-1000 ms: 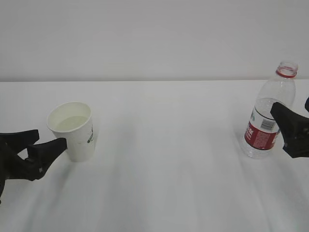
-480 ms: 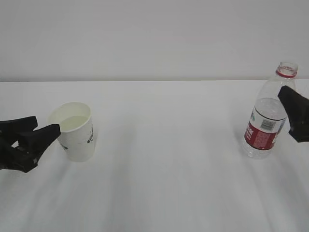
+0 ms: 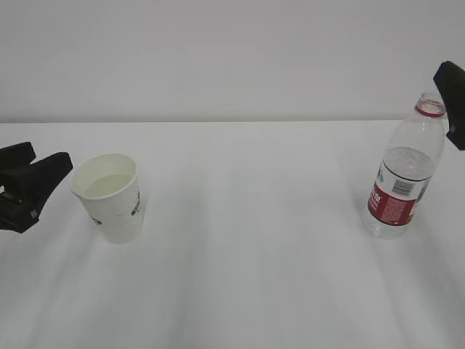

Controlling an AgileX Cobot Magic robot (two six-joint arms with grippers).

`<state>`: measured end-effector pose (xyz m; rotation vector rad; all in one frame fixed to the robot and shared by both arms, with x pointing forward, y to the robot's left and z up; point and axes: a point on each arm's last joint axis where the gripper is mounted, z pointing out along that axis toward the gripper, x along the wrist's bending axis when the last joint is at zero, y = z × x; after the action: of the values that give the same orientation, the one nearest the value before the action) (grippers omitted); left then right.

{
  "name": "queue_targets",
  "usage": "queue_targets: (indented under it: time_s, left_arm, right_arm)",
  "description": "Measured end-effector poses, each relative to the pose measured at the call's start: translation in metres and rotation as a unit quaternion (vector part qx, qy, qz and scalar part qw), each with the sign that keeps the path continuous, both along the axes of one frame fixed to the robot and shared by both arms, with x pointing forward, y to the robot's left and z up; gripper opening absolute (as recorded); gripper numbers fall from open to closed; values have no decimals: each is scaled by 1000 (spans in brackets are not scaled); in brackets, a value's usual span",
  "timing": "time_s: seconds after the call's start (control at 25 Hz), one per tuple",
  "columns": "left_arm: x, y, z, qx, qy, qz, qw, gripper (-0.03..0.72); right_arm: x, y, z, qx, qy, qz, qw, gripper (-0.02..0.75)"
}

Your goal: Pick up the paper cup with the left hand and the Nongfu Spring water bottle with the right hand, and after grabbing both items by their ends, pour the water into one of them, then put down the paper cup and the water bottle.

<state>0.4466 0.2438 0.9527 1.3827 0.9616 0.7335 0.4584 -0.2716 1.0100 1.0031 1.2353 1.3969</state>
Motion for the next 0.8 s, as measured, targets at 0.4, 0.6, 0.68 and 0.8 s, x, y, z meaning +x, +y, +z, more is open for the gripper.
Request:
queue_targets:
  time_s: [0.4, 0.6, 0.68, 0.8]
  left_arm:
    - [1, 5, 22, -10, -9, 29, 999, 489]
    - [9, 6, 39, -6, -12, 40, 999, 489]
    - [13, 6, 47, 1, -14, 46, 999, 489]
    - [17, 8, 60, 11, -17, 56, 998, 489]
  right_arm:
    - [6, -1, 37, -11, 5, -10, 1000, 568]
    - [5, -2, 59, -14, 1, -15, 1000, 568]
    - [5, -2, 69, -14, -6, -17, 1000, 568]
    - [4, -3, 83, -16, -8, -21, 1000, 568]
